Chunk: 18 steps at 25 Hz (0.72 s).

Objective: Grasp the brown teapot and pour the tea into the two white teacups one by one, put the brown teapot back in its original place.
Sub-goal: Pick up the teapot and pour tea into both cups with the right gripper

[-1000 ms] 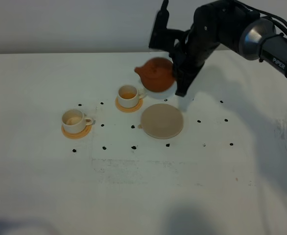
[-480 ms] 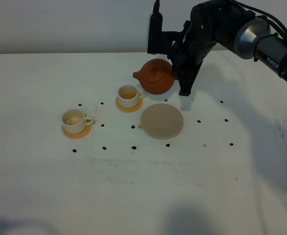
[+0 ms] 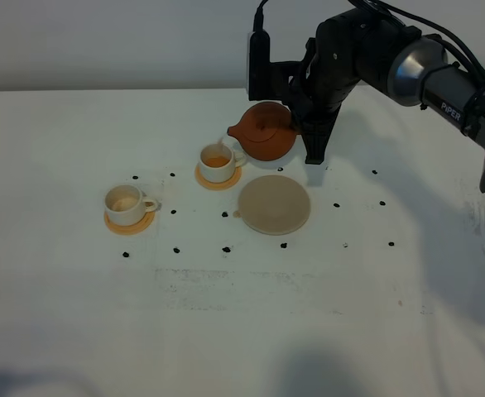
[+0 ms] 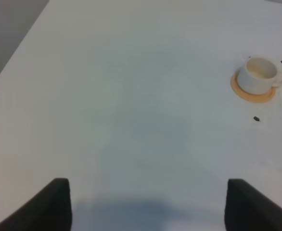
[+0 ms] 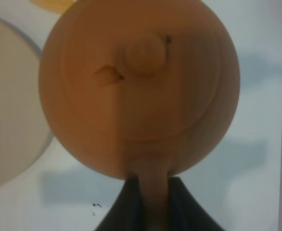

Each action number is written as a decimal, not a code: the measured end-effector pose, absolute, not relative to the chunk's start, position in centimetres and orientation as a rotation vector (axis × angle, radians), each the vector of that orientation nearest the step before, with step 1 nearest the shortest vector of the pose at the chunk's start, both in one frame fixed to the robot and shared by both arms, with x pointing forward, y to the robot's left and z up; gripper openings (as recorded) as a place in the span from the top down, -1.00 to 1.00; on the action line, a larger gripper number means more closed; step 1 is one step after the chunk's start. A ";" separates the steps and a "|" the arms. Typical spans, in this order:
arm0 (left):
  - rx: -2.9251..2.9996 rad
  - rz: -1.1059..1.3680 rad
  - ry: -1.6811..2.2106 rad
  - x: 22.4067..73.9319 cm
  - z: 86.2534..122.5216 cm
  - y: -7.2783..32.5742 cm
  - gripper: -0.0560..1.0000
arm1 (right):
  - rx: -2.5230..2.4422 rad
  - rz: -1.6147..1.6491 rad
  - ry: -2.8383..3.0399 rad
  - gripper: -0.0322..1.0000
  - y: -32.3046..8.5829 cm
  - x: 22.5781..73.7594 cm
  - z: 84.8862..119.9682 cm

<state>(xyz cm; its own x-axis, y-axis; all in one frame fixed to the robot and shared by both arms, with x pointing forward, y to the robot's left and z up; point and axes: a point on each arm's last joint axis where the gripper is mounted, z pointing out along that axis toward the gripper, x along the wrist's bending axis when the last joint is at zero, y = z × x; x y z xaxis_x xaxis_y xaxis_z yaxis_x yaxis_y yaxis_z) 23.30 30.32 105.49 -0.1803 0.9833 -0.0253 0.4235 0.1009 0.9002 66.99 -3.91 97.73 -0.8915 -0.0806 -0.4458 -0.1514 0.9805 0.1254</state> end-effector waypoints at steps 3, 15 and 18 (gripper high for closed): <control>1.392 1.041 1.698 23.3 105.5 30.3 -0.37 | -0.165 0.223 2.665 0.76 -3.9 67.1 97.8; 1.392 1.041 1.698 23.3 105.5 30.3 -0.37 | -0.180 0.205 2.646 0.76 -3.9 67.2 97.8; 1.392 1.041 1.698 23.3 105.5 30.3 -0.37 | -0.197 0.175 2.634 0.76 -4.1 67.3 97.9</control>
